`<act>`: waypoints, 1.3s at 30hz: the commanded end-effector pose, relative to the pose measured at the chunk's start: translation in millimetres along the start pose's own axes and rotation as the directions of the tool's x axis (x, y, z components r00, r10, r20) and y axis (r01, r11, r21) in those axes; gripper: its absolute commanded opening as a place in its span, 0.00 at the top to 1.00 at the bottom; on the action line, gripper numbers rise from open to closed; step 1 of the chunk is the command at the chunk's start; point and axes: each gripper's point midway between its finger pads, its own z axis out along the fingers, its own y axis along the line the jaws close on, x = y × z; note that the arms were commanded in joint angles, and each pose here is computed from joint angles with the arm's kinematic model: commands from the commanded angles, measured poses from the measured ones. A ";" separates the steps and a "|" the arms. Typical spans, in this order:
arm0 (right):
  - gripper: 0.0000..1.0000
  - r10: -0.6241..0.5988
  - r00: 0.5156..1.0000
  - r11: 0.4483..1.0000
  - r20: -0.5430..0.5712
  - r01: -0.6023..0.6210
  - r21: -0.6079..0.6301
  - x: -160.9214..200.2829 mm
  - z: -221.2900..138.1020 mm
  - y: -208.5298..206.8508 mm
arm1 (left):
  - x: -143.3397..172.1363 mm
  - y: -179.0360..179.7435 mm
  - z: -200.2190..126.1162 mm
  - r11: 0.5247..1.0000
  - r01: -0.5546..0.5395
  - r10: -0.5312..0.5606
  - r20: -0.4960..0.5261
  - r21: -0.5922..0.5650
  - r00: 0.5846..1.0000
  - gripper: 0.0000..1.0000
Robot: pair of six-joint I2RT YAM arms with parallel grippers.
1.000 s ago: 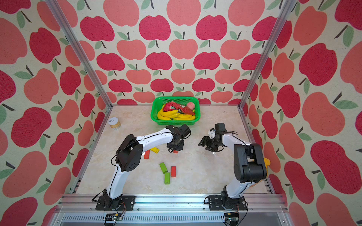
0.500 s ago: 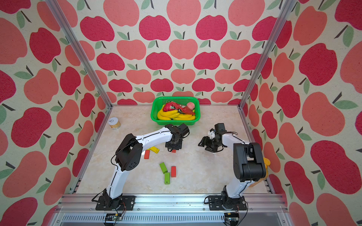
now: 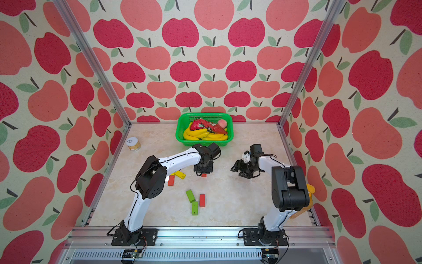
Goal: Assemble the letter k with building blocks
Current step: Adjust the building block at the center of the board.
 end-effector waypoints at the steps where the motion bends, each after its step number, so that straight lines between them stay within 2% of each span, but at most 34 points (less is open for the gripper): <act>1: 0.34 -0.004 1.000 1.000 -0.016 0.004 -0.013 0.4 2.0 -0.5 | 0.5 -0.7 12.3 1.000 0.010 -0.011 -0.023 -0.010 1.000 0.86; 3: 0.34 -0.003 1.000 1.000 -0.019 0.002 -0.014 1.4 2.6 -0.9 | 0.7 0.9 13.3 1.000 0.015 -0.015 -0.025 -0.017 1.000 0.85; 10: 0.34 -0.003 1.000 1.000 -0.024 0.003 -0.023 2.2 4.1 0.1 | 1.1 1.9 14.7 0.999 0.024 -0.025 -0.032 -0.028 0.999 0.67; 13: 0.35 0.000 1.000 1.000 -0.026 0.000 -0.022 2.9 4.7 -1.2 | 0.7 5.5 10.7 0.998 0.029 -0.030 -0.016 -0.049 0.999 0.51; 17: 0.35 0.000 1.000 1.000 -0.027 0.000 -0.022 3.1 5.9 -1.7 | -6.3 4.9 -0.4 0.999 0.021 -0.020 0.039 -0.034 0.999 0.36; 19: 0.35 0.001 0.999 1.000 -0.032 -0.001 -0.021 3.5 7.2 -2.7 | -9.7 4.1 -8.1 1.000 0.013 -0.011 0.080 -0.027 0.997 0.32; 24: 0.36 -0.008 1.000 1.000 -0.023 0.007 -0.015 1.3 5.5 -2.3 | -18.8 4.6 -58.8 0.998 -0.045 0.054 0.255 -0.041 0.965 0.33; 27: 0.36 -0.017 1.000 0.999 -0.011 0.016 -0.032 -0.7 3.6 2.0 | -10.1 7.0 -80.2 0.997 -0.068 0.074 0.284 -0.030 0.956 0.33; 31: 0.36 -0.042 0.999 0.998 0.013 0.043 -0.050 -2.5 -1.7 10.6 | 26.3 15.3 -81.5 0.998 -0.069 0.068 0.182 0.000 0.981 0.34; 35: 0.36 -0.091 0.996 0.994 0.011 0.091 -0.054 5.1 0.6 24.0 | 74.0 33.8 -76.5 0.999 -0.019 0.022 0.063 -0.049 0.998 0.36; 39: 0.36 -0.136 0.991 0.989 -0.005 0.136 -0.066 16.2 9.4 37.5 | 105.3 40.4 -75.4 0.998 0.038 -0.037 0.012 -0.054 0.999 0.37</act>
